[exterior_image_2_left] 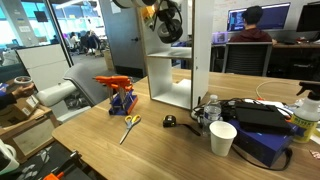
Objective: Put the grey tape on the shelf.
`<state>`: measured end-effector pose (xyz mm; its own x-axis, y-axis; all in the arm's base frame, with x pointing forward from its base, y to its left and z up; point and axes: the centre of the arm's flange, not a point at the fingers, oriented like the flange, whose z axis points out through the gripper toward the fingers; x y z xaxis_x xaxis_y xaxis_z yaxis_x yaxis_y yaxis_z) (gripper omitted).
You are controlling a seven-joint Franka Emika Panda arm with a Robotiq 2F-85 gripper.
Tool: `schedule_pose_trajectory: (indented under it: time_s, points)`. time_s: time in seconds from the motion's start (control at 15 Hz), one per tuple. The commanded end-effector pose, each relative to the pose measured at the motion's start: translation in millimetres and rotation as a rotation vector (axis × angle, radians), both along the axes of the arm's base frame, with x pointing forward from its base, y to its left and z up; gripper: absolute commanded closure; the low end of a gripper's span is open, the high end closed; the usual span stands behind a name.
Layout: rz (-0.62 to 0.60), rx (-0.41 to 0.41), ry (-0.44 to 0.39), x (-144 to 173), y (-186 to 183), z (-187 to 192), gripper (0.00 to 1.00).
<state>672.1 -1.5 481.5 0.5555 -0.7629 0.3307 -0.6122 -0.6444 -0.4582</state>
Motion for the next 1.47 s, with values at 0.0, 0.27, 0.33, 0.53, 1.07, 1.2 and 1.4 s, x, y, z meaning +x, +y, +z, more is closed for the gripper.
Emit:
schedule_pose_trajectory:
  time_s: [0.0,0.27,0.33,0.53,1.07,1.2,1.4]
  points:
    - [0.004,0.008,-0.002,25.3,-1.3,15.7,0.94]
    - [0.013,0.0,0.028,32.8,-3.5,11.9,0.94]
    - [0.015,0.0,0.036,33.8,-3.6,11.2,0.5]
    - [0.022,-0.001,0.063,38.7,-4.1,9.5,0.32]
    - [0.064,-0.005,0.122,25.7,-1.6,7.6,0.0]
    - [0.068,-0.006,0.123,26.0,-1.4,8.2,0.0]
    - [0.069,-0.006,0.125,26.3,-1.4,7.1,0.0]
